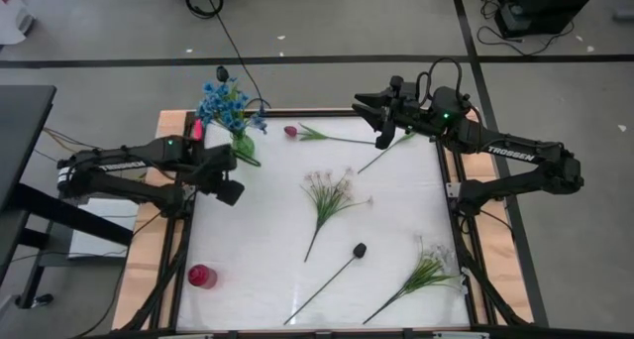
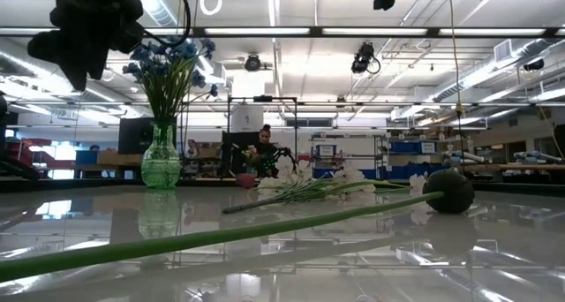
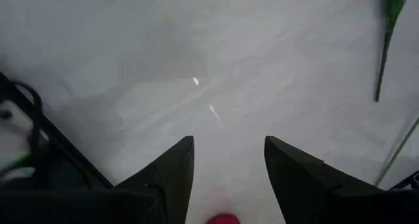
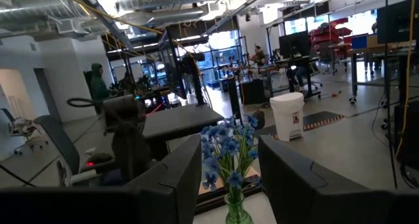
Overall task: Sort flowers into vase by color
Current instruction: Put the black tulip into the green vase
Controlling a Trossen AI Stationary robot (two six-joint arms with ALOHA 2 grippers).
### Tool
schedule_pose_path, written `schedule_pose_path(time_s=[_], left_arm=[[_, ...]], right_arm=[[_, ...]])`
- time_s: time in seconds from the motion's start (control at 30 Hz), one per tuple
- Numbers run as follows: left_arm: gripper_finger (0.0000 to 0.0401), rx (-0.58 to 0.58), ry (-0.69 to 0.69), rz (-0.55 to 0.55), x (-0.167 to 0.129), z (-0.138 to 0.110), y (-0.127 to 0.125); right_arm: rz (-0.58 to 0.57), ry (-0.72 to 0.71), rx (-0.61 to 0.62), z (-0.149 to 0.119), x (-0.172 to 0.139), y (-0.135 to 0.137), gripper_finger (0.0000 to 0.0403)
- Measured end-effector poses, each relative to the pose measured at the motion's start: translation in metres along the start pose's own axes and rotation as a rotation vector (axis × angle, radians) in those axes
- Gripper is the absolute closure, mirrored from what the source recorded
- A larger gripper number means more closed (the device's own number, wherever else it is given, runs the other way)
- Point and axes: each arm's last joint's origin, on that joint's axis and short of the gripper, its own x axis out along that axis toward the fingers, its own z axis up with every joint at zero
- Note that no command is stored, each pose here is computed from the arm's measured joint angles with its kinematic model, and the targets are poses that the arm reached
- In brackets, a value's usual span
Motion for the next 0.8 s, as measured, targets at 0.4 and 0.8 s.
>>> schedule_pose_path(time_s=[0.4, 0.8], left_arm=[[0.0223, -0.092, 0.012, -0.055, 0.026, -0.007, -0.043], [0.0223, -0.193, 0.027, -0.111, 0.054, -0.027, -0.083]], right_arm=[[0.000, 0.000, 0.000, 0.000, 0.000, 0.000, 0.0243], [0.000, 0.000, 0.000, 0.000, 0.000, 0.000, 0.0243]])
